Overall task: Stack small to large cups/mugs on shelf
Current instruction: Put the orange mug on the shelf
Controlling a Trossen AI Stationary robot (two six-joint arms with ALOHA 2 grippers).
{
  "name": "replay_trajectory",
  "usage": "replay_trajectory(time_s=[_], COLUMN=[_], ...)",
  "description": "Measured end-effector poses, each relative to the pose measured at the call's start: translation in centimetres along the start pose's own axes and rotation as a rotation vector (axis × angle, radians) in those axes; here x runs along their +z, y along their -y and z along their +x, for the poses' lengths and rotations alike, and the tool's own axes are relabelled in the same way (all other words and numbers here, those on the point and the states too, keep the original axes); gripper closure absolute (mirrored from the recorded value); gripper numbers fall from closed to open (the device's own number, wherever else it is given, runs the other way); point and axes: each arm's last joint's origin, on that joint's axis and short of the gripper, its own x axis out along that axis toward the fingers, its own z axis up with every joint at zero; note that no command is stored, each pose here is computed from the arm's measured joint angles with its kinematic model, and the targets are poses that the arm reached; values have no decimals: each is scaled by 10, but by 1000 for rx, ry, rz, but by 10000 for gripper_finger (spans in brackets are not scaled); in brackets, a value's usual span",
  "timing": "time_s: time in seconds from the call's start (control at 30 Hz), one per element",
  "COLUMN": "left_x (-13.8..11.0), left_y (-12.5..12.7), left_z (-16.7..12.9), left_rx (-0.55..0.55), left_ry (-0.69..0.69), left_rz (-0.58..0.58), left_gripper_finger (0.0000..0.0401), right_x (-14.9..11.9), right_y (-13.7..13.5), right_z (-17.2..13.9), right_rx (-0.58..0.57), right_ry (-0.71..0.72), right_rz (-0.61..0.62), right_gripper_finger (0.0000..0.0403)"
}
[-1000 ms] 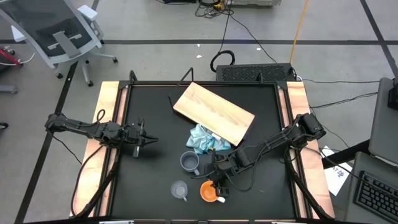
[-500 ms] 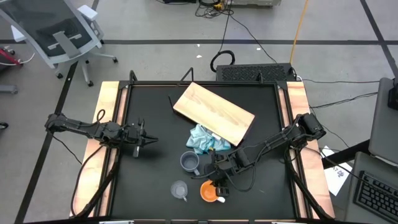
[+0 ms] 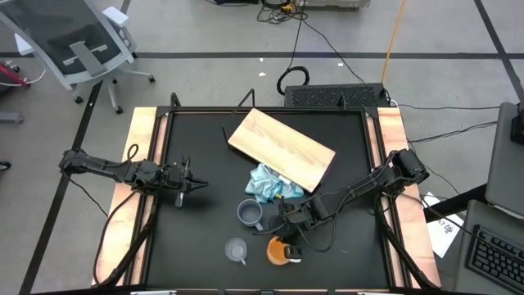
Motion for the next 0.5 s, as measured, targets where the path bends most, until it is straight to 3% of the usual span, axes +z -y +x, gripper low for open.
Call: replay_trajectory(time_s=[0.1,0.5], left_x=[0,0], left_y=[0,0], left_z=[0,0], left_rx=[0,0], left_ry=[0,0], left_rz=[0,-4], left_gripper_finger=[370,370], right_x=[0,16], right_y=[0,2], right_z=[0,-14], right_rx=[-3,-18], right_ry=[-4,63], right_rz=[-11,-11], right_gripper_finger=[392,395])
